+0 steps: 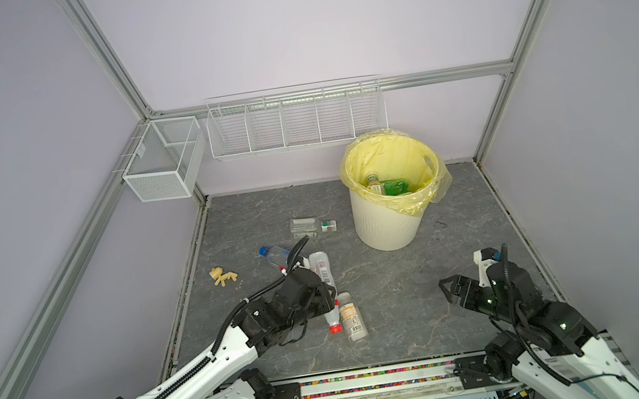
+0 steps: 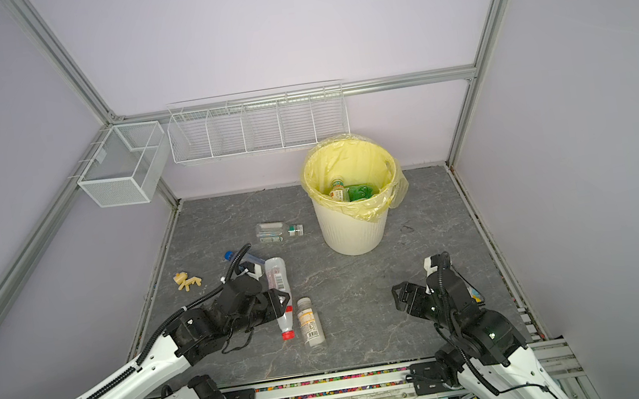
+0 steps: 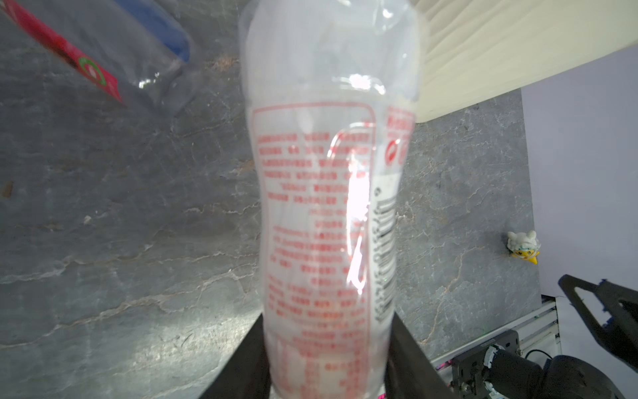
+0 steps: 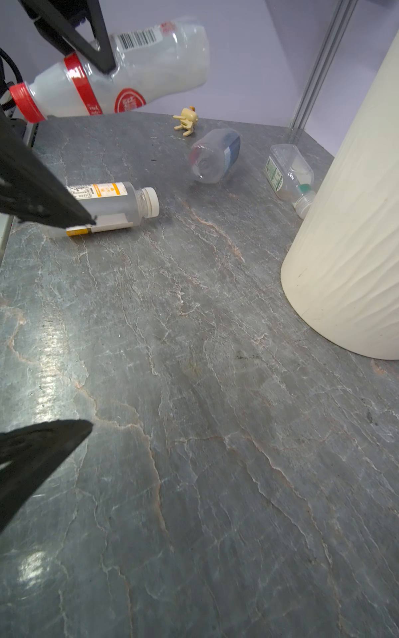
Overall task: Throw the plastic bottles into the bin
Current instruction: 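Close the left gripper on the red-labelled bottle and lift it, then carry the red-labelled bottle with the left gripper over the bin and release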
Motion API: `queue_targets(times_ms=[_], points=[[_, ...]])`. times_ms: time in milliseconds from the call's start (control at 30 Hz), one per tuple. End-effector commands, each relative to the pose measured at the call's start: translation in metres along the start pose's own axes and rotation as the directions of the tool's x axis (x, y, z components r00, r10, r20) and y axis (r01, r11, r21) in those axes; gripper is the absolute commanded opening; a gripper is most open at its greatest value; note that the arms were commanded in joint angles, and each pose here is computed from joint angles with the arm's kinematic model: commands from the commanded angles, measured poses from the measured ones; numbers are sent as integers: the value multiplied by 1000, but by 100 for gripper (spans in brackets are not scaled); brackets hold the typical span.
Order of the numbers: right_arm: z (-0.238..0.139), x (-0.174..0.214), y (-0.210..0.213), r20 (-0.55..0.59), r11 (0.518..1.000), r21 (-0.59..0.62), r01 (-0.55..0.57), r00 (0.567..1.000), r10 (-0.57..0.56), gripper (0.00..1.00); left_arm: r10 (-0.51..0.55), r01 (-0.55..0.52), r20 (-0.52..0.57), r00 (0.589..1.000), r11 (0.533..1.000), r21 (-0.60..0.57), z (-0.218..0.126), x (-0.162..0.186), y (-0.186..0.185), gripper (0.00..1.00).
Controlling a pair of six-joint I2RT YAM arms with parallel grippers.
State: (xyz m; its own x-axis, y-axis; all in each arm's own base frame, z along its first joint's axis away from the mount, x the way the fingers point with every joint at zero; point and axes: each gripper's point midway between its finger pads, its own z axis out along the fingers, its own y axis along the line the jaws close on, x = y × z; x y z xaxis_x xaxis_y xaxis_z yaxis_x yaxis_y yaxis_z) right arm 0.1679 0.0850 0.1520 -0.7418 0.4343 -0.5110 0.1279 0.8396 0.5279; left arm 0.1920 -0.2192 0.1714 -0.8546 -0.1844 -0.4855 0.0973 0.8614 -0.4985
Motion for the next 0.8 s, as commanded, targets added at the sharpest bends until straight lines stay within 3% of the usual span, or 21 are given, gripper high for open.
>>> queue_targets(times_ms=[0,367,767], points=[[2,1,-11,17,999,39,-33,999,33,88,65,-65,0,998,998,2,-5,-14,-16,47],[-3,5,-26,39,996,77,-53,998,51,88,96,-94,-22,995,990,101,-9,-56,-82,45],[-3,4,-24,40,995,70,-77,996,74,88,94,-100,36,995,962,253,-21,-110,-147,44]])
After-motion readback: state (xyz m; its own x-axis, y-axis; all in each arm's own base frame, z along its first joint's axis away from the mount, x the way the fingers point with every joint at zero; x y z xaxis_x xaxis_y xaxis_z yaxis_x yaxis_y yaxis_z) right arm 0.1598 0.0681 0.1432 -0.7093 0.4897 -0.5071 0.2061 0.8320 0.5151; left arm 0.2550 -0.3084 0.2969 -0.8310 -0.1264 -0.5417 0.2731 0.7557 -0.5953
